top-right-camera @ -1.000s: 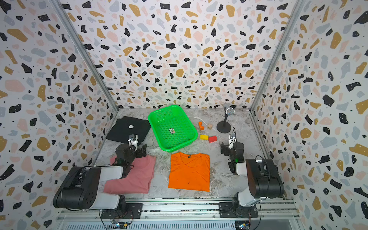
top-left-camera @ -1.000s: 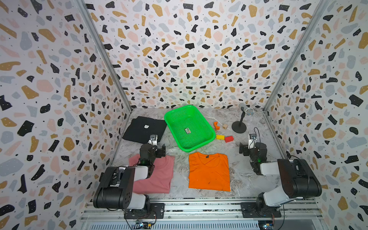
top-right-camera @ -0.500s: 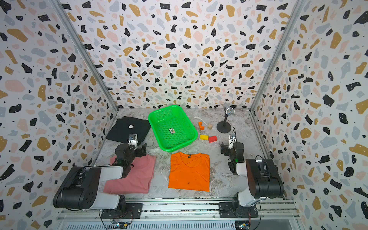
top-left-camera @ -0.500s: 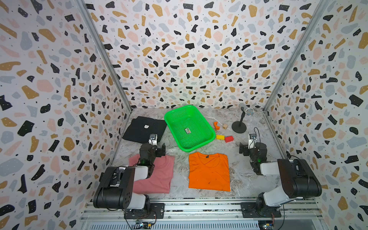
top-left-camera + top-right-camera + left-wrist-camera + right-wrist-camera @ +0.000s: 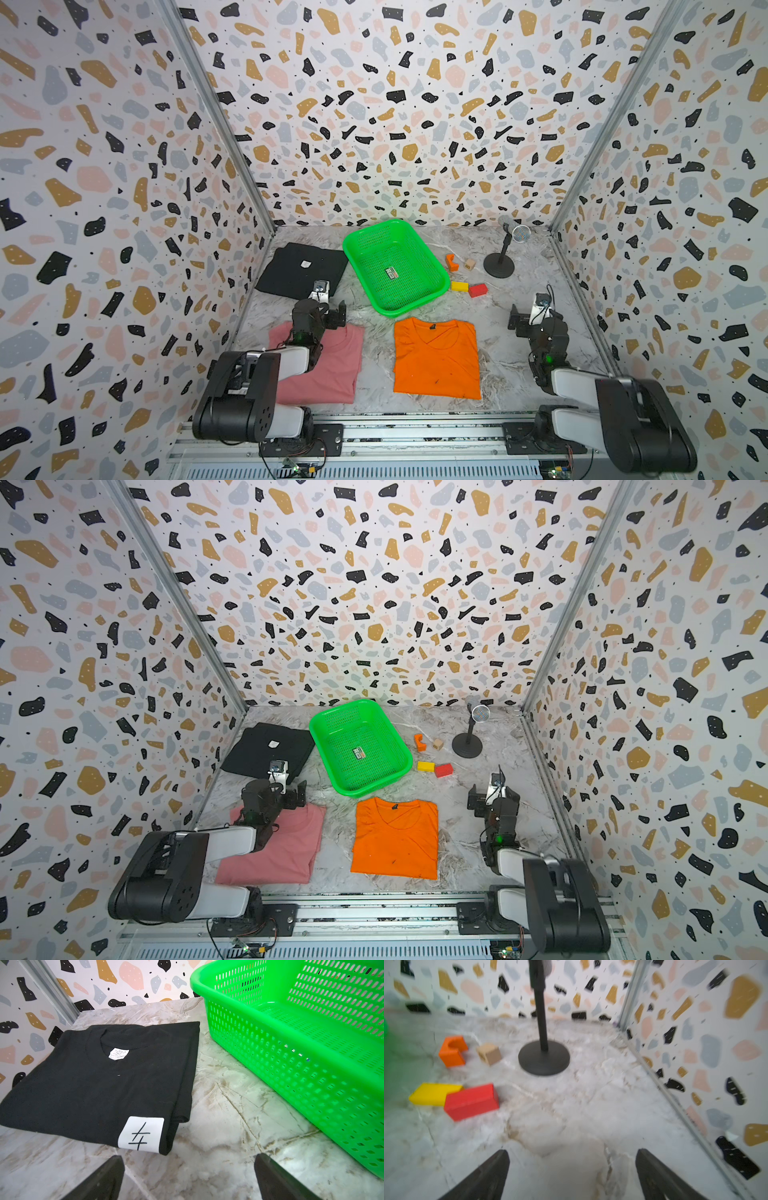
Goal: Put the folded t-shirts into the basket
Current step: Adjust the bin at the center of the board.
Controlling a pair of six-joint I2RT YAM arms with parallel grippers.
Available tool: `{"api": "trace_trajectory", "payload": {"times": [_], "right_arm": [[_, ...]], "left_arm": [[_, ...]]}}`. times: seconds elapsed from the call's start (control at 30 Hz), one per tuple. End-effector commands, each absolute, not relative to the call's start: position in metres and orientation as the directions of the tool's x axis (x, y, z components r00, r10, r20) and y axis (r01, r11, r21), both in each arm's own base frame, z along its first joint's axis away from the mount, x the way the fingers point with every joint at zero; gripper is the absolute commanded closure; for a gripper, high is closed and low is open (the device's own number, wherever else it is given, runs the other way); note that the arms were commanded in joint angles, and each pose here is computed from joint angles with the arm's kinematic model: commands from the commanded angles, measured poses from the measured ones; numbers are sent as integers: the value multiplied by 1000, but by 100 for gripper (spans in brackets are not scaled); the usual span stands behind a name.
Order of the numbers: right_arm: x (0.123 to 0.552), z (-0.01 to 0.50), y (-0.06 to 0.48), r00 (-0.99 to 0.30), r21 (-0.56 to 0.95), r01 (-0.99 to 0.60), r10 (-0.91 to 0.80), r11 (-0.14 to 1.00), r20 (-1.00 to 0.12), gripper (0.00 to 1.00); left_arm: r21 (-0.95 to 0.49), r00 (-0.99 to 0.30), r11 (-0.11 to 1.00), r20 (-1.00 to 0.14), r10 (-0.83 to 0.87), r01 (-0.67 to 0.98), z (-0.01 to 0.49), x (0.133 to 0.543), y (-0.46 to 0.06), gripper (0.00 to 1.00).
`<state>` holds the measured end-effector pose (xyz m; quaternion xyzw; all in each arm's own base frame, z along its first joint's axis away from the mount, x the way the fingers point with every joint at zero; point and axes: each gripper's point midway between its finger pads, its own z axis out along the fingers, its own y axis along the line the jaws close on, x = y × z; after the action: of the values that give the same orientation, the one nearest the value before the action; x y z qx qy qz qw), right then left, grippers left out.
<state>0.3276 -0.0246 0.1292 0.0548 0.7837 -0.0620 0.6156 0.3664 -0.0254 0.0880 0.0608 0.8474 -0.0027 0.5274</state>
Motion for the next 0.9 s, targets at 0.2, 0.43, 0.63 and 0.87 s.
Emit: {"api": "trace_trajectory", "payload": {"times": [0.2,0.43,0.63,0.87], "right_arm": [[290,180,-51,-332,302,542,530,784,-780,0],[285,178,-32,-330,458,550,685,699,-650,0],[272,149,14,-585,398,522,656,754,-476,0],[266,141,111,-854,305,106,244,946,-460,5]], "left_arm": [[41,-508,916,-822,258,399,154,362,-63,0],[-144,-572,728,-726,383,670,192,315,-108,0],[-217,-608,716,-715,346,664,223,318,-115,0],[-304,-684,740,-675,278,600,221,340,-117,0]]}}
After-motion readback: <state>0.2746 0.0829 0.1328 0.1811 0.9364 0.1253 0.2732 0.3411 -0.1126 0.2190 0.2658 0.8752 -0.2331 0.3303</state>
